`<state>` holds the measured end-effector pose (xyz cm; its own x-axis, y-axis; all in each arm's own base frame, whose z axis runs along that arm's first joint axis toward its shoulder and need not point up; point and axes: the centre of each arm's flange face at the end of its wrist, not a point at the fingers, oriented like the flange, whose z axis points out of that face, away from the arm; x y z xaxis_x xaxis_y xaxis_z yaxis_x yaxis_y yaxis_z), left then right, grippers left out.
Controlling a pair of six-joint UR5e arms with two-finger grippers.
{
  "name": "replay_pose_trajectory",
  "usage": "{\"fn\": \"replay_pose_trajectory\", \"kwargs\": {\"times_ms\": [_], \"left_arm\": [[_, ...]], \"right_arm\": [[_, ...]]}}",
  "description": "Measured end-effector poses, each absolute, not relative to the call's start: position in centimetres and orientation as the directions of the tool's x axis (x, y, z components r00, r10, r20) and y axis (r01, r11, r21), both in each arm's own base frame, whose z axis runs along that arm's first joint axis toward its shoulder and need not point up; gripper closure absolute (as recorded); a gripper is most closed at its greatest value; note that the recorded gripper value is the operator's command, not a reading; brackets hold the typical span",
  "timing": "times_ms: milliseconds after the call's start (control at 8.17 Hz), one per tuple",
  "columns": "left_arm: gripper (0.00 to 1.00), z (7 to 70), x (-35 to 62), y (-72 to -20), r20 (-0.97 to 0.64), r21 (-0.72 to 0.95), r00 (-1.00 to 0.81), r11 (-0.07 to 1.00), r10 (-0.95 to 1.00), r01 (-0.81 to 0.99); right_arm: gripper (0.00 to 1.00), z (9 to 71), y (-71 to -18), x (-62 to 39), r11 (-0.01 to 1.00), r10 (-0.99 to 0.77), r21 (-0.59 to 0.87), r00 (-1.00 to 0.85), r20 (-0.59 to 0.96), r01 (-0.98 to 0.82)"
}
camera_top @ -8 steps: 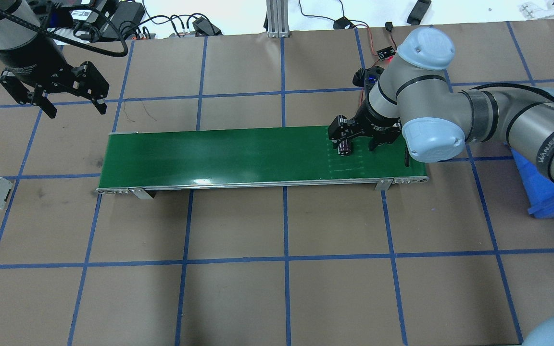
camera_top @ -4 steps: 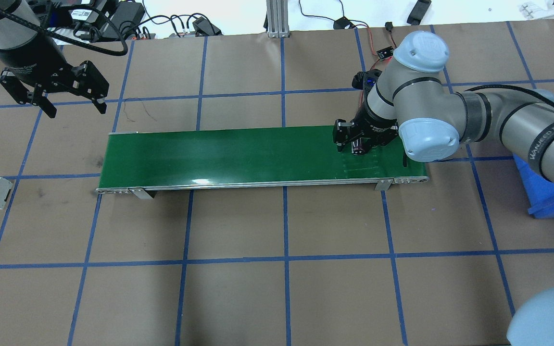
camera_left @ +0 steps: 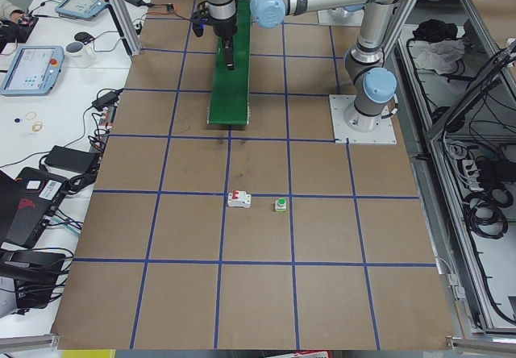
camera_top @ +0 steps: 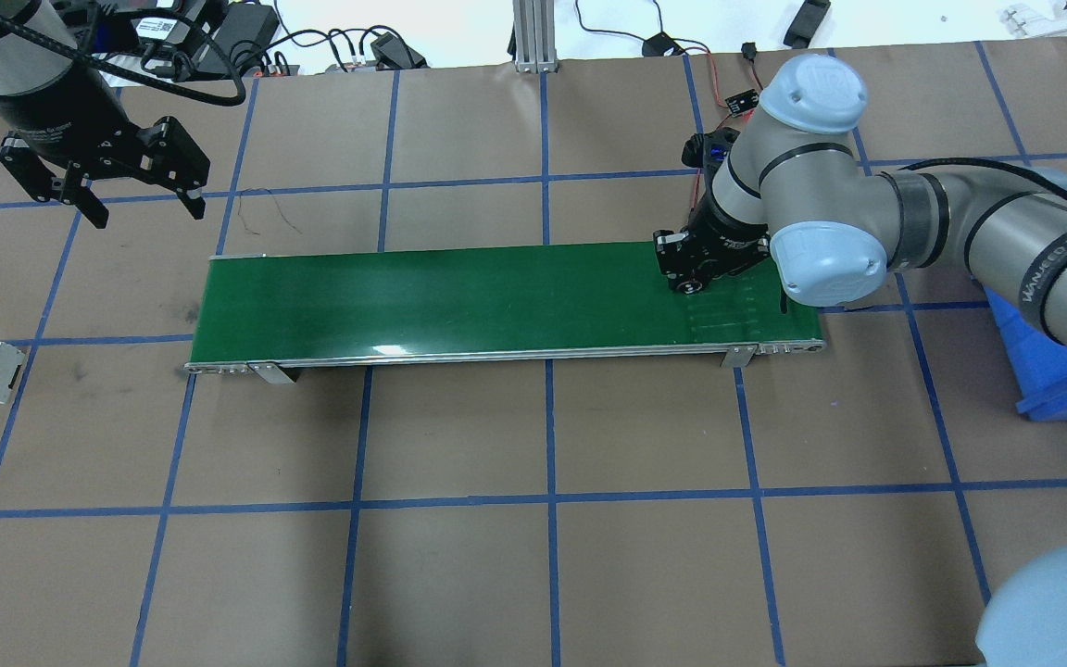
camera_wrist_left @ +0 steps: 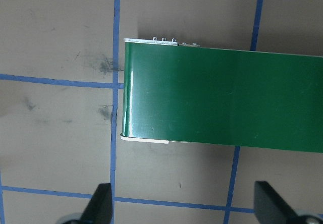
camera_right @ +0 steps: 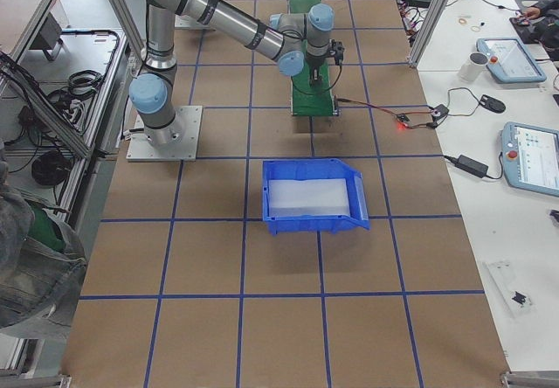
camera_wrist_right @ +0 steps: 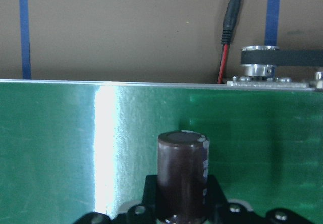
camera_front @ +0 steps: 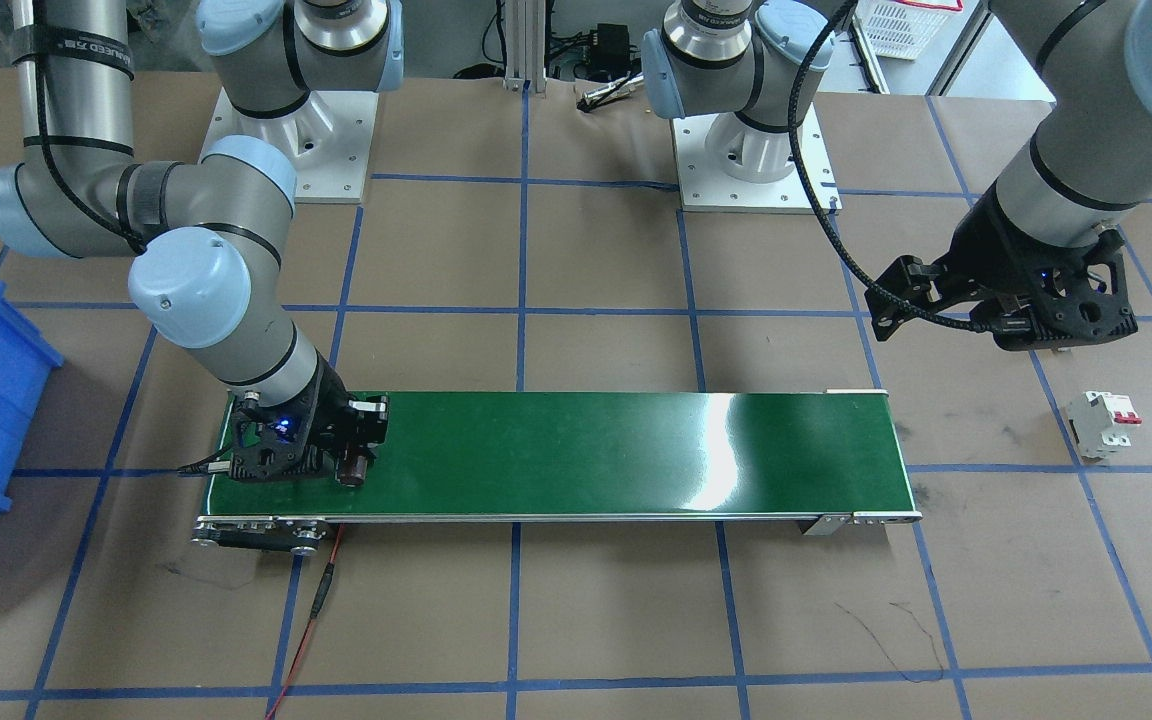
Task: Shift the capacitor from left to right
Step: 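Lift the capacitor with the right gripper and carry it to the blue bin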
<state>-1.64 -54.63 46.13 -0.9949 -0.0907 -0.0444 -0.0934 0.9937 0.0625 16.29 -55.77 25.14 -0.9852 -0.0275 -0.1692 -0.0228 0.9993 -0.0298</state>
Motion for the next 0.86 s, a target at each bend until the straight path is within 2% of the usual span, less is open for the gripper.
{"fn": "replay_pose_trajectory", "kwargs": {"times_ms": [245, 490, 857], "left_arm": [[0.0, 46.1, -1.6, -54.6, -0.044, 0.063, -0.995, 0.994, -0.091, -0.094], [0.0, 46.2, -1.6, -54.6, -0.044, 0.062, -0.995, 0.994, -0.091, -0.094], [0.0, 46.2, -1.6, -54.6, -0.044, 0.063, -0.995, 0.994, -0.091, -0.094]], "right_arm": [[1.0, 28.1, -56.5, 15.6, 0.996, -0.042, -0.077, -0.992, -0.116, -0.034], [1.0, 34.2, -56.8, 13.6, 0.995, -0.041, -0.086, -0.999, 0.008, -0.041], [1.0, 40.7, -55.6, 6.3, 0.998, -0.009, -0.065, -0.988, 0.155, -0.02]]}}
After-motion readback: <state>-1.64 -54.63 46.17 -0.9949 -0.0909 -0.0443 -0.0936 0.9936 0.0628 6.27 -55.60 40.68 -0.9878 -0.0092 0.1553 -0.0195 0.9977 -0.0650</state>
